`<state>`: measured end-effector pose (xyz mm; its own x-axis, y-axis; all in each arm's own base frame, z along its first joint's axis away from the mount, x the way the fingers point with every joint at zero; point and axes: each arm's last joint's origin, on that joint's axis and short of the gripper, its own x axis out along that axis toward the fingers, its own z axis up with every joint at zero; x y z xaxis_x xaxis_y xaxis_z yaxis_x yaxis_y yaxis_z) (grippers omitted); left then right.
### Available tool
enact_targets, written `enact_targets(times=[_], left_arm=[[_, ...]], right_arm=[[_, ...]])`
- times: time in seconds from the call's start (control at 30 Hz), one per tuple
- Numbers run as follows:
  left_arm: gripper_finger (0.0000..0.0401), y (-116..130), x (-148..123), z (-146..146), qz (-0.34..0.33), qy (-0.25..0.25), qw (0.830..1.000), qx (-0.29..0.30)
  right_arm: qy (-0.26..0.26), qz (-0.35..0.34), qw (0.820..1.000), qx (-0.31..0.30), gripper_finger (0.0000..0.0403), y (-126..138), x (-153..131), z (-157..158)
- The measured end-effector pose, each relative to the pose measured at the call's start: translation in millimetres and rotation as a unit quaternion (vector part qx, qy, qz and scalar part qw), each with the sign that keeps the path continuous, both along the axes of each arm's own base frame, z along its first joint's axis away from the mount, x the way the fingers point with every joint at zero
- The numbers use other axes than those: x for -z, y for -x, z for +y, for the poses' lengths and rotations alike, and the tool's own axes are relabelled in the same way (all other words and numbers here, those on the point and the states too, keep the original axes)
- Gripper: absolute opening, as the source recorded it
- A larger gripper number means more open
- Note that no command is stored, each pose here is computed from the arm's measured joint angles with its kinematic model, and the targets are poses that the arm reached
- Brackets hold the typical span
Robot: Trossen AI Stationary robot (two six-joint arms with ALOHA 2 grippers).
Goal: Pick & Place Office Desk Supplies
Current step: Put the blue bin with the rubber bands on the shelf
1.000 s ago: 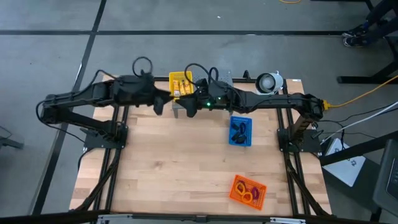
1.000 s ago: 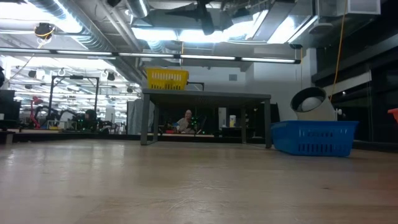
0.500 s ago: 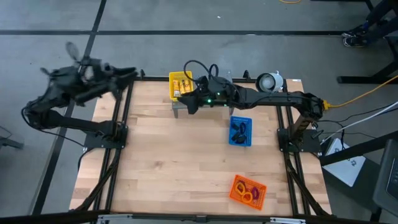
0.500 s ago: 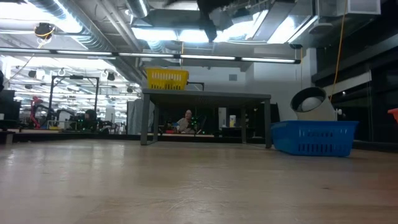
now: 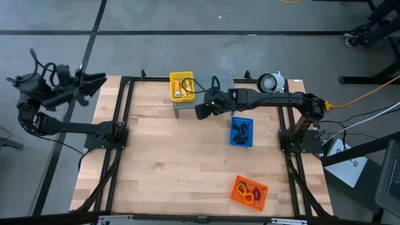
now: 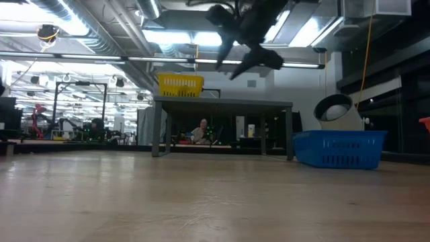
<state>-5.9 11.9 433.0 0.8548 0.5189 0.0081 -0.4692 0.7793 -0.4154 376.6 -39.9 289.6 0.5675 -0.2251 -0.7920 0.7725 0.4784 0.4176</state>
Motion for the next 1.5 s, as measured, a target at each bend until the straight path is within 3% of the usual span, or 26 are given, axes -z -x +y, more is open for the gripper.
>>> enact_targets(times=[0.27,0.47,0.7,0.9,1.07,1.2,1.5], left_arm=[[0.0155,-8.3,71.7,0.2,-0.049,0.044,0.998,0.013],[0.0155,-25.4,134.2,2.5,-0.098,0.089,0.991,0.006],[0.0155,-51.5,164.2,3.2,-0.047,0.112,0.992,0.038],[0.0155,-65.5,184.7,3.2,-0.054,0.133,0.988,0.063],[0.0155,-71.2,193.9,3.5,-0.054,0.137,0.987,0.068],[0.0155,-75.5,201.2,3.3,-0.057,0.149,0.984,0.078],[0.0155,-79.6,213.2,3.6,-0.045,0.174,0.981,0.076]], right_arm=[[-0.05,0.113,0.99,0.06,0.0194,20.9,12.8,30.9],[-0.026,0.088,0.991,0.1,0.0194,30.8,2.0,65.6],[-0.011,0.171,0.966,0.192,0.0194,78.1,-9.7,93.9],[-0.028,0.16,0.956,0.243,0.0194,116.3,-19.3,110.0],[-0.043,0.159,0.943,0.29,0.0194,148.4,10.5,112.9],[-0.086,0.134,0.937,0.312,0.0194,168.9,44.9,106.9],[-0.148,0.075,0.933,0.32,0.0194,180.8,102.8,97.0]])
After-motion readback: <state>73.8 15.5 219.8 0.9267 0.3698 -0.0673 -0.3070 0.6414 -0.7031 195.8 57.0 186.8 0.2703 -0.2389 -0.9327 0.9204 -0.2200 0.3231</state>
